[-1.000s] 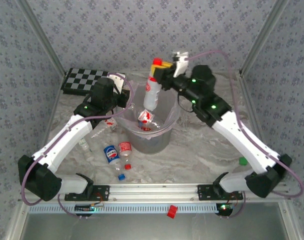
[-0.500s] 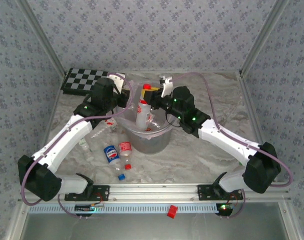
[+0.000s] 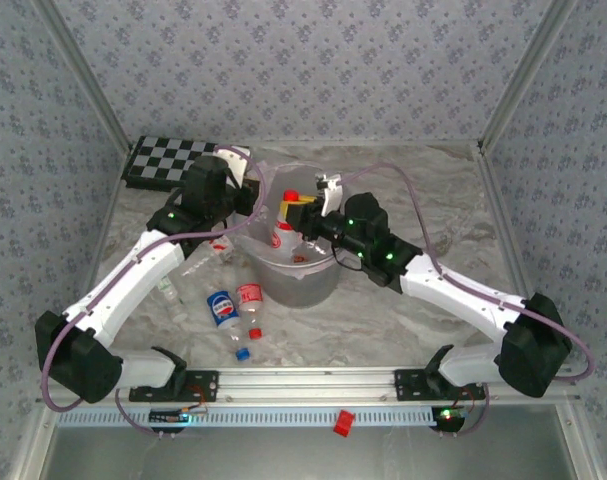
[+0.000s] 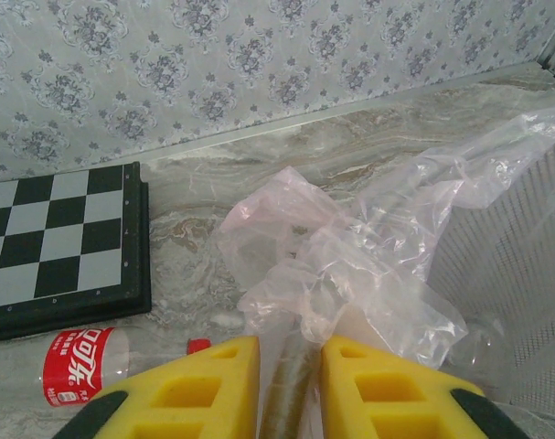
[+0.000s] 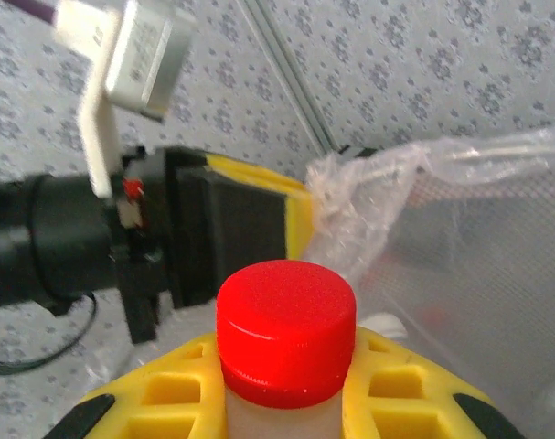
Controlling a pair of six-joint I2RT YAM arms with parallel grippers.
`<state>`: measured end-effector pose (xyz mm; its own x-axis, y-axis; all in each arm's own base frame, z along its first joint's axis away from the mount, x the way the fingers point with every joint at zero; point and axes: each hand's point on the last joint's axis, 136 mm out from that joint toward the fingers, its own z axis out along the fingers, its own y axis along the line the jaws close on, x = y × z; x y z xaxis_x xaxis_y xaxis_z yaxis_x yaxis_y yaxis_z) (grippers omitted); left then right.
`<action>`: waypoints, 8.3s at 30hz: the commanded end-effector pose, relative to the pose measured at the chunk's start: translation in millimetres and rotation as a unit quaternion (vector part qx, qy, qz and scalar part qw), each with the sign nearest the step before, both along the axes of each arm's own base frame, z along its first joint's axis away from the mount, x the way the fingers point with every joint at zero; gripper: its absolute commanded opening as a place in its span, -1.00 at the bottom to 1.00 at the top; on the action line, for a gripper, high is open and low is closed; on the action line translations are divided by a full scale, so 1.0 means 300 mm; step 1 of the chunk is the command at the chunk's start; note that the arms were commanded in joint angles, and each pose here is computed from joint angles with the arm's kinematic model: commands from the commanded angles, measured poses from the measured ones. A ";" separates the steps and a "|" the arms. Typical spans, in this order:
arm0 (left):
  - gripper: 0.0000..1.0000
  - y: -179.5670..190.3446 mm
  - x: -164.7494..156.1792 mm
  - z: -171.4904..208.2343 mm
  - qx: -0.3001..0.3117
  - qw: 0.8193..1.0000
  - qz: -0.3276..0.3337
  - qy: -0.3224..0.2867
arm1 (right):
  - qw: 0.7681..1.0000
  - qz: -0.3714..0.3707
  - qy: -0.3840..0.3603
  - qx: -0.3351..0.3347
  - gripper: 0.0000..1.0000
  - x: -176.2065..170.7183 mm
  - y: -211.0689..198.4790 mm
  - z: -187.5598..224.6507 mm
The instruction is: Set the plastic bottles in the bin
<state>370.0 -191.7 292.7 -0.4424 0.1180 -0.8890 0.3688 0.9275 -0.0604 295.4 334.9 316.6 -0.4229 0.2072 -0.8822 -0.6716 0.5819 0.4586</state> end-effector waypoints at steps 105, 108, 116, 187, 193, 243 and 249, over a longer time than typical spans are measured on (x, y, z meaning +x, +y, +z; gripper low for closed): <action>0.98 0.245 -0.148 0.145 -0.036 0.982 0.165 0.082 | 0.931 -0.254 0.259 -0.042 0.82 0.192 -0.779 -0.186; 0.98 0.475 -0.255 0.005 -0.009 0.951 0.286 0.118 | 0.930 -0.257 0.259 -0.042 0.82 0.196 -0.784 -0.188; 0.98 0.681 -0.568 -0.411 -0.090 0.865 0.418 0.262 | 0.931 -0.262 0.253 -0.031 0.82 0.212 -0.797 -0.182; -0.67 -0.449 -0.295 0.269 -0.071 0.972 -0.177 0.136 | 0.952 -0.214 0.217 0.030 0.69 0.146 -0.636 -0.019; -0.50 -0.482 -0.323 0.145 -0.029 0.967 -0.180 0.178 | 0.934 -0.291 0.192 0.072 0.71 0.097 -0.816 -0.006; -0.78 -0.709 -0.323 -0.152 -0.033 0.964 -0.161 0.208 | 0.934 -0.254 0.231 0.101 0.72 0.167 -0.828 -0.090; -0.26 -0.681 -0.288 0.053 -0.047 0.972 -0.176 0.148 | 0.935 -0.254 0.228 0.097 0.72 0.163 -0.822 -0.083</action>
